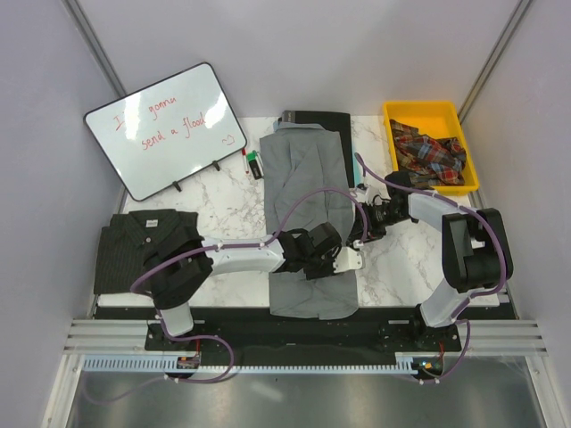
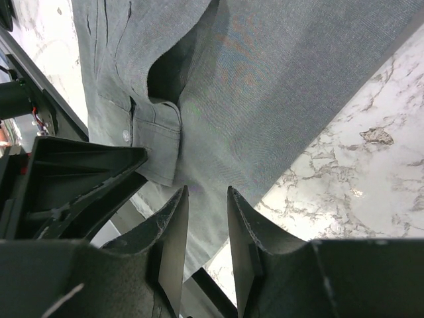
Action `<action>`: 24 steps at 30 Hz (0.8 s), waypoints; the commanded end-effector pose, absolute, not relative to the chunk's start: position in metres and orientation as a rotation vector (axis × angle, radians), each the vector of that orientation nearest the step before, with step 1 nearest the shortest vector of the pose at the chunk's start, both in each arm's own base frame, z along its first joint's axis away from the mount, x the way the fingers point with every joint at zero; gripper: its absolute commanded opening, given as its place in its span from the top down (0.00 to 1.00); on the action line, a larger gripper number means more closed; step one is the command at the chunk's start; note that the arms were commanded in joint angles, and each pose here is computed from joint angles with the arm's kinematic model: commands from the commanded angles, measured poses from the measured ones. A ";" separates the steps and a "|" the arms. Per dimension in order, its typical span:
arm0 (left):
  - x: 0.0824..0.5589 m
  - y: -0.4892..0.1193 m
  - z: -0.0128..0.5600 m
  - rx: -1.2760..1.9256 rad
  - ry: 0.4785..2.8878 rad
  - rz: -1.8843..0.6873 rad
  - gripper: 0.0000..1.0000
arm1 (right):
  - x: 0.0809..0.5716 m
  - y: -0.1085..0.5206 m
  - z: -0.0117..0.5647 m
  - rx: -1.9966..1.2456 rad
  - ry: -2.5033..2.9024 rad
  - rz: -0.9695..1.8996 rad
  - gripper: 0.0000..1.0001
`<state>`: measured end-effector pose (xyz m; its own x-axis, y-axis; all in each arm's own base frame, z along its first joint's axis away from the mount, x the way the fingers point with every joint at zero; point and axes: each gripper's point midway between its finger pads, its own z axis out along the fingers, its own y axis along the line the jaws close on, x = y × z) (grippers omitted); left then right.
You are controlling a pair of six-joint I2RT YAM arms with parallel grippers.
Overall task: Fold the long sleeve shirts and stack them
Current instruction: Fold the shirt
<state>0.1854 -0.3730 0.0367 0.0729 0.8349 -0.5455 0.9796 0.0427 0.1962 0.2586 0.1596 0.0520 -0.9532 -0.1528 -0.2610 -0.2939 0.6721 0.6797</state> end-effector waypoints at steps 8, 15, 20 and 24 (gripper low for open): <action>0.194 -0.388 0.071 1.748 1.758 -0.377 0.53 | 0.257 0.160 0.052 -0.408 2.690 1.141 0.62; 0.196 -0.383 0.074 1.746 1.755 -0.365 0.51 | 0.256 0.160 0.053 -0.414 2.689 1.137 0.61; 0.196 -0.390 0.100 1.694 1.701 -0.431 0.46 | 0.256 0.159 0.053 -0.419 2.686 1.131 0.61; 0.200 -0.396 0.095 1.700 1.704 -0.404 0.41 | 0.255 0.159 0.051 -0.413 2.697 1.135 0.61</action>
